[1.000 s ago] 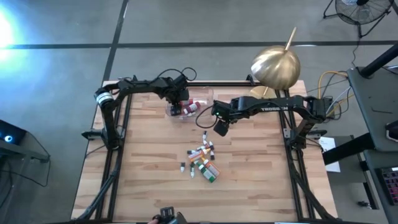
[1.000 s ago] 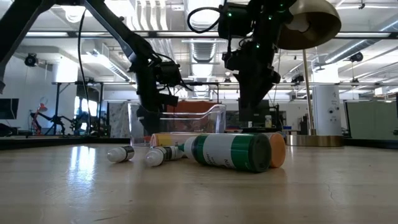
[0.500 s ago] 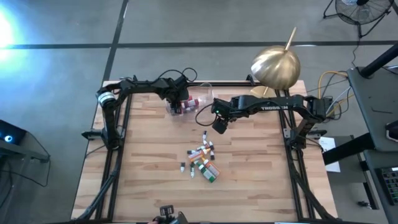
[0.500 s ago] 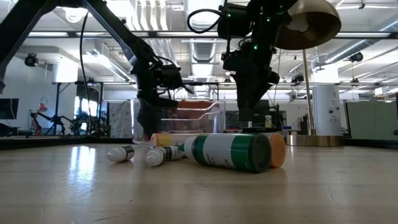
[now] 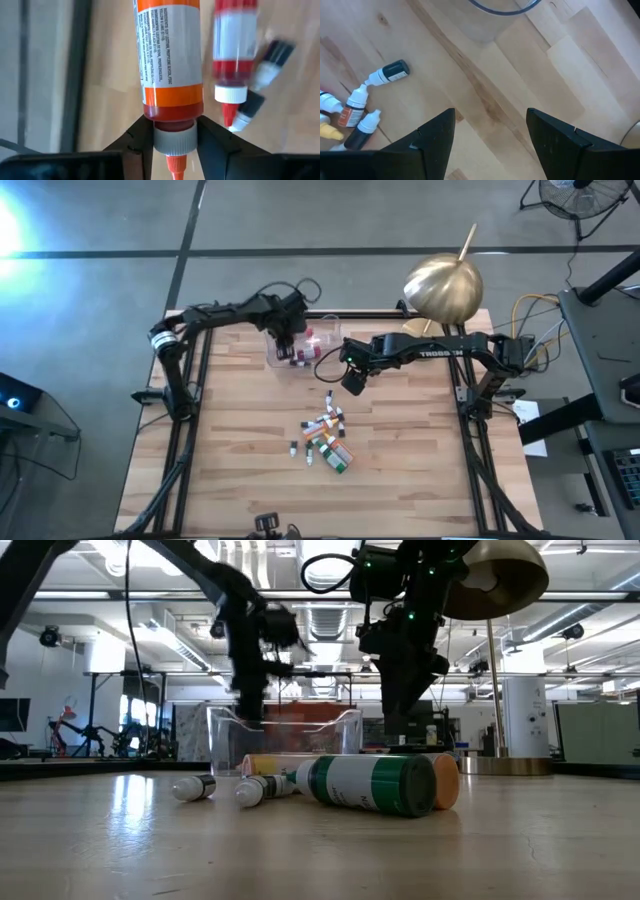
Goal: Pick & Place food coloring
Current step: Remove the large orange food coloring bottle from the transparent bin to the table
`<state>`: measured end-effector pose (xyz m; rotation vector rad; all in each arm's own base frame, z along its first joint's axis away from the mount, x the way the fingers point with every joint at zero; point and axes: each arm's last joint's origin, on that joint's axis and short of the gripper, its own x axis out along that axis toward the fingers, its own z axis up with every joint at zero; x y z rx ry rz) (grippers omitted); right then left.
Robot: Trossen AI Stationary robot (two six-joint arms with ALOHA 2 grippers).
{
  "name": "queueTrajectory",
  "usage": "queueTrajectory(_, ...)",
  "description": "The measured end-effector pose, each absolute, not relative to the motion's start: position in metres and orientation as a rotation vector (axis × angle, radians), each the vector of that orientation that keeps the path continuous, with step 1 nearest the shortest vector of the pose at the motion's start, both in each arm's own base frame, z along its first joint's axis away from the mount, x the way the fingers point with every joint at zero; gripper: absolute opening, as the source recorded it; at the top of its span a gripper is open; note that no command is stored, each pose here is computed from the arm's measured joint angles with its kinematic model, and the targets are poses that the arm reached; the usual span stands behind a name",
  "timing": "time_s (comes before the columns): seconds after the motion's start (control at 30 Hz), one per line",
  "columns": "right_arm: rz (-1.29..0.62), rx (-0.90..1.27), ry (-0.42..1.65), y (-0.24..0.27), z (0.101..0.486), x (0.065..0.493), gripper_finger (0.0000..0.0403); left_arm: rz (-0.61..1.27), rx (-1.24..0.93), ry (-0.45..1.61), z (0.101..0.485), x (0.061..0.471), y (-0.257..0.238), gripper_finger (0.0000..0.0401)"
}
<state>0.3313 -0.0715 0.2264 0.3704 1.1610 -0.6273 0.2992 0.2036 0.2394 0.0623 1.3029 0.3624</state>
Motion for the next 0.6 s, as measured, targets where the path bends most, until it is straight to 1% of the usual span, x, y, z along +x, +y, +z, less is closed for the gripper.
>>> queueTrajectory(0.13, -0.622, 0.366, 1.164, -0.072, 0.226, 0.331, 0.0238, 0.42, 0.026, 1.253, 0.299, 0.293, 0.199, 0.0092)
queueTrajectory(0.2, -0.619, 0.363, 1.165, -0.072, 0.226, 0.331, 0.0238, 0.454, -0.052, 1.278, 0.322, 0.284, 0.193, 0.0092)
queueTrajectory(0.27, -0.618, 0.361, 1.166, -0.072, 0.226, 0.331, 0.0237, 0.497, -0.144, 1.314, 0.336, 0.276, 0.188, 0.0092)
queueTrajectory(0.4, -0.611, 0.348, 1.169, -0.073, 0.226, 0.331, 0.0237, 0.61, -0.369, 1.348, 0.34, 0.267, 0.179, 0.0092)
queueTrajectory(0.5, -0.608, 0.341, 1.171, -0.075, 0.226, 0.331, 0.0237, 0.623, -0.537, 1.385, 0.336, 0.266, 0.167, 0.0092)
queueTrajectory(0.6, -0.607, 0.338, 1.175, -0.075, 0.226, 0.33, 0.0237, 0.637, -0.59, 1.456, 0.338, 0.264, 0.148, 0.0092)
